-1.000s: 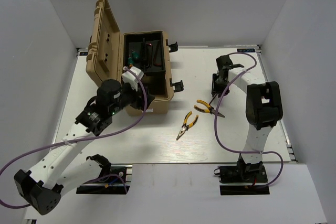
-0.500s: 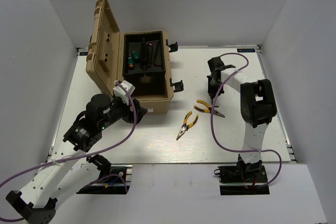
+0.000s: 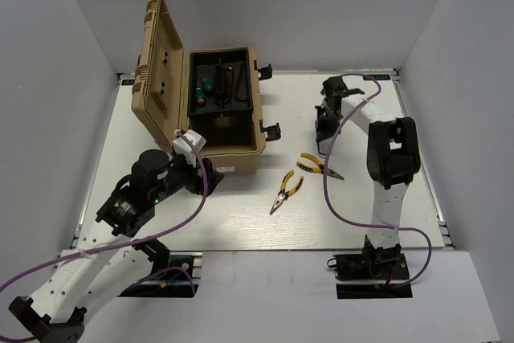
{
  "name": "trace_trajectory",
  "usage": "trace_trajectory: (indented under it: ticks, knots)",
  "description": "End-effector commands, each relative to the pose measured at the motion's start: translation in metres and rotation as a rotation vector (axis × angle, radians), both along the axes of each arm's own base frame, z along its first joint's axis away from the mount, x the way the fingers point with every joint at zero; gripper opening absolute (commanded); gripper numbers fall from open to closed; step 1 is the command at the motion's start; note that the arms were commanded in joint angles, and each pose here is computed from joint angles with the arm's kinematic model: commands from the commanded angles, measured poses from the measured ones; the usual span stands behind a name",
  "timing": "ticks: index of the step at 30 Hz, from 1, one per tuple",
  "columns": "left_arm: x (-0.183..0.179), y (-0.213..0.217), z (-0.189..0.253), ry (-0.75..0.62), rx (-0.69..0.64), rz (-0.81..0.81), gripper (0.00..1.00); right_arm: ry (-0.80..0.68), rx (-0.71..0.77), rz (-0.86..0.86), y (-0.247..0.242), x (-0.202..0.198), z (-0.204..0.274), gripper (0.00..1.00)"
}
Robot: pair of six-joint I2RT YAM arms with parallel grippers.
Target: Sort the tools into containers
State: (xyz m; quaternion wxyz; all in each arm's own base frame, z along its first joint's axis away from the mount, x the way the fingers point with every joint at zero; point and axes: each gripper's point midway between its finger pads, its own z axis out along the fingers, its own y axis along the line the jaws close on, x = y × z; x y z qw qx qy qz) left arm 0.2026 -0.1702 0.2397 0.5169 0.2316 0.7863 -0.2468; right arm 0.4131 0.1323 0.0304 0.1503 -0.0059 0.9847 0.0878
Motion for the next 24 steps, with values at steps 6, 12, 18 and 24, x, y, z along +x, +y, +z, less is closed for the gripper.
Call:
trace_trajectory:
  ticks: [6, 12, 18, 24]
  knots:
    - [-0.007, -0.009, -0.004, 0.01, -0.005, -0.07, 0.77, -0.312, 0.198, 0.198, 0.049, 0.059, 0.152, 0.0]
    - [-0.005, -0.011, -0.007, 0.018, 0.0, -0.07, 0.77, -0.565, 0.264, 0.35, 0.086, 0.073, 0.241, 0.0]
    - [-0.004, -0.013, -0.016, 0.038, 0.019, -0.082, 0.77, -0.814, 0.488, 0.547, 0.165, 0.079, 0.309, 0.0]
    - [0.0, -0.014, -0.019, 0.045, 0.028, -0.073, 0.78, -0.903, 0.699, 0.649, 0.239, 0.079, 0.338, 0.0]
